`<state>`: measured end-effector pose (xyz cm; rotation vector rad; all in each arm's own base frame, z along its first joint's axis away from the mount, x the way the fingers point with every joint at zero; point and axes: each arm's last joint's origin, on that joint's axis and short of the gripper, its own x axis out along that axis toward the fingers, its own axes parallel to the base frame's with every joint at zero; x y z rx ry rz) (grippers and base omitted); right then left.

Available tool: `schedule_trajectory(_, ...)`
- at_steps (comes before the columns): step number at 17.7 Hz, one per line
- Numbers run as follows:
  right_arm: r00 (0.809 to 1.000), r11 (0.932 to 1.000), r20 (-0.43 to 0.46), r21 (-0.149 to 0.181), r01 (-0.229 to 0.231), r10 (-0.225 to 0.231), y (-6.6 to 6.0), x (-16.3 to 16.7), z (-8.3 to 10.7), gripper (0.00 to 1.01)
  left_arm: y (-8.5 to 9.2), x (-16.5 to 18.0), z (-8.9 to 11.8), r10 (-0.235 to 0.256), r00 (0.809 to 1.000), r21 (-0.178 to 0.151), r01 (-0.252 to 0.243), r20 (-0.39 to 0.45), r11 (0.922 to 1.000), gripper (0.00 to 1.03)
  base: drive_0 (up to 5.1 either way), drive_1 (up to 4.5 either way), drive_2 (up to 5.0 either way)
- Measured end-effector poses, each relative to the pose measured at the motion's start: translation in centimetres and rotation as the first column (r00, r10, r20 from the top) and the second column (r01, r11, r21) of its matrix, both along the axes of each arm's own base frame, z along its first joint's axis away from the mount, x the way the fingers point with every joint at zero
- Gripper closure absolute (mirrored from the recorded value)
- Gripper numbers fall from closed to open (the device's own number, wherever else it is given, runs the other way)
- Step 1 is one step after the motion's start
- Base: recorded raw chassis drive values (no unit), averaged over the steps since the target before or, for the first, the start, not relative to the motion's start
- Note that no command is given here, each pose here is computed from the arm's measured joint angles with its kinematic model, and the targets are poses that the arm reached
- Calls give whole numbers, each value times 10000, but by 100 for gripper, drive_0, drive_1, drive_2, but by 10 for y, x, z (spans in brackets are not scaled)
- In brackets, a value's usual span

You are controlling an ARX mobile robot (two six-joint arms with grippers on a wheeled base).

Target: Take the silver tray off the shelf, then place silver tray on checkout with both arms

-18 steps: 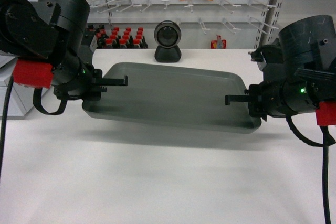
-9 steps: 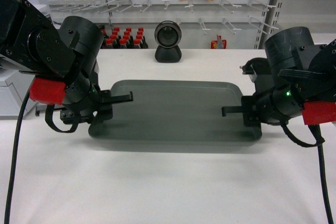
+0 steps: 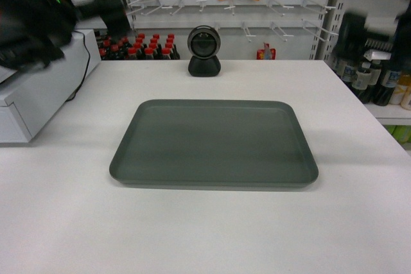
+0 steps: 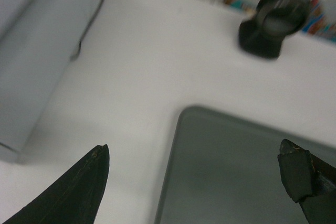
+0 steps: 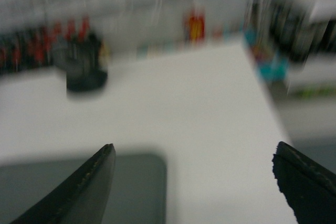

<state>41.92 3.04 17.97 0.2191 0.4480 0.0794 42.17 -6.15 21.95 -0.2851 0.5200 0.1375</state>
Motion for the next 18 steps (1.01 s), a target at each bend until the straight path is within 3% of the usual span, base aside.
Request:
schedule_trajectory(1,9677,9942,2420,-623,875,-700,-5,-5,8,15,2,-3,25,-178,9819,-41,189,1886,9998,9,0,0,0)
schedule_trajectory(2,9453,9878,3207,-1168,1026,-603,-4,-28,-7,26,4,-16,30,-782,9250,542,624,3719,9966,20,0,0,0)
schedule_trajectory(3,9482,9838,3153,-1542,910,-382,-4,-55,-31,37,9,-35,9,-1301,8983,1374,788,4197,9874,31,0,0,0)
schedule_trajectory(4,9453,9807,3250,-1739,898,-289,-6,-76,-42,48,15,-57,-24,-1718,9036,2126,926,3925,9727,41,0,0,0)
schedule_trajectory(5,9257,9785,3770,-1775,1047,-306,-10,-93,-32,59,23,-76,-43,-1771,9087,2466,855,3781,9653,52,0,0,0)
schedule_trajectory(6,8869,9776,4601,-1644,1311,-416,-15,-109,-11,72,32,-96,-39,-1771,8885,2668,645,4234,9616,65,0,0,0)
schedule_trajectory(7,8693,9770,4923,-1599,1409,-448,-17,-123,-2,83,36,-113,-23,-1738,8531,2748,373,4920,9608,76,0,0,0)
schedule_trajectory(8,8818,9770,4701,-1667,1327,-395,-18,-138,-8,94,38,-129,-14,-1807,8262,2792,297,5336,9598,87,0,0,0)
schedule_trajectory(9,9062,9775,4223,-1827,1051,-185,-23,-153,-19,98,41,-143,-19,-1886,8303,2837,384,5245,9582,98,0,0,0)
schedule_trajectory(10,9189,9756,3936,-1900,1103,-272,-29,-165,-25,98,42,-156,-33,-1987,8556,2862,622,4780,9561,101,0,0,0)
schedule_trajectory(11,9142,9738,4034,-1896,1257,-394,-32,-176,-23,98,46,-168,-45,-1939,8793,2861,692,4351,9557,102,0,0,0)
schedule_trajectory(12,8993,9737,4356,-1862,1316,-382,-32,-187,-16,98,49,-181,-47,-1894,8801,2859,643,4354,9561,102,0,0,0)
schedule_trajectory(14,9026,9742,4291,-1871,1265,-348,-31,-205,-17,98,58,-201,-39,-2013,8507,2874,621,4857,9558,102,0,0,0)
schedule_trajectory(16,9093,9740,4146,-1891,1250,-362,-31,-221,-20,98,63,-217,-48,-1823,8712,2849,512,4559,9572,102,0,0,0)
schedule_trajectory(17,9063,9741,4211,-1882,1256,-355,-31,-228,-18,98,62,-224,-53,-1901,8565,2868,517,4798,9566,102,0,0,0)
schedule_trajectory(18,9042,9748,4260,-1875,1206,-300,-30,-235,-17,98,61,-231,-58,-1937,8706,2849,648,4522,9564,102,0,0,0)
